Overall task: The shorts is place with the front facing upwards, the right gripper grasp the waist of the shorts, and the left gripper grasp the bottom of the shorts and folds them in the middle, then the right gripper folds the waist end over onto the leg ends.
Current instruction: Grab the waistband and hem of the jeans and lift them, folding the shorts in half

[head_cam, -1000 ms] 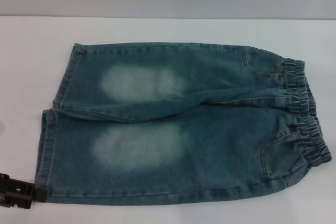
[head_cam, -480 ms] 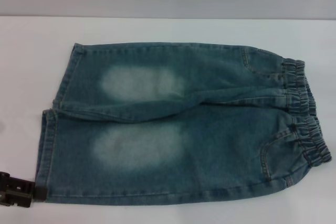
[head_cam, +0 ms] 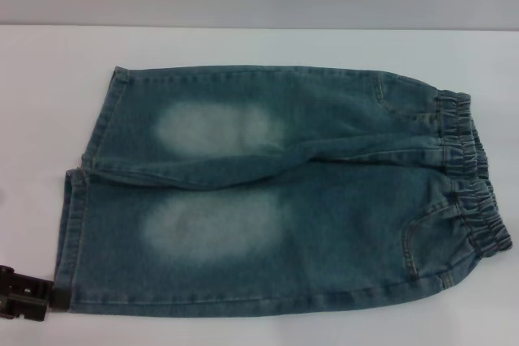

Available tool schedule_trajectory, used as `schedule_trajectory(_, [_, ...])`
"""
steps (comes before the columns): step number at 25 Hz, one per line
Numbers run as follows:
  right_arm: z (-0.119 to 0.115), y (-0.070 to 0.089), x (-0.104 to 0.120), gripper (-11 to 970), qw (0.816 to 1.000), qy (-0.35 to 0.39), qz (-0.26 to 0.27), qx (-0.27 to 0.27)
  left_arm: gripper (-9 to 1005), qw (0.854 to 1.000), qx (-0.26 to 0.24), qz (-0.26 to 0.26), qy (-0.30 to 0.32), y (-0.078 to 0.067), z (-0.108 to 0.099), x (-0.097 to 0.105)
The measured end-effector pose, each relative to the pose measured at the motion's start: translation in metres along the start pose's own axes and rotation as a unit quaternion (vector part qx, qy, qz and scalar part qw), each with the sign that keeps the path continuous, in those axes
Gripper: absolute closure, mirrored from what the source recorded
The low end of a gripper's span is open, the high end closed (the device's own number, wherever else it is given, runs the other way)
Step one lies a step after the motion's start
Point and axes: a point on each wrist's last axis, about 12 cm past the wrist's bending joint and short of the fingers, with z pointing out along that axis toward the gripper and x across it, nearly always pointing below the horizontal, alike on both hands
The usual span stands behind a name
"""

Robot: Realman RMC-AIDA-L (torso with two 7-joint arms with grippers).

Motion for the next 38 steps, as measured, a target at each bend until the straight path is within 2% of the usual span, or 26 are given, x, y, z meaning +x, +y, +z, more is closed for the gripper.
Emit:
schedule_trajectory(28, [-0.0023, 0.0005, 0.0002, 411, 1.0, -0.003, 0.003, -0.002, 302, 1.0, -0.012, -0.007, 0.014, -0.0011, 0.0039, -0.0022])
schedule_trajectory(38, [-0.0041, -0.001, 0.0006, 411, 1.0, -0.001, 0.002, 0.0, 302, 1.0, -0.011, 0.002, 0.02, -0.0074, 0.0098, -0.0085])
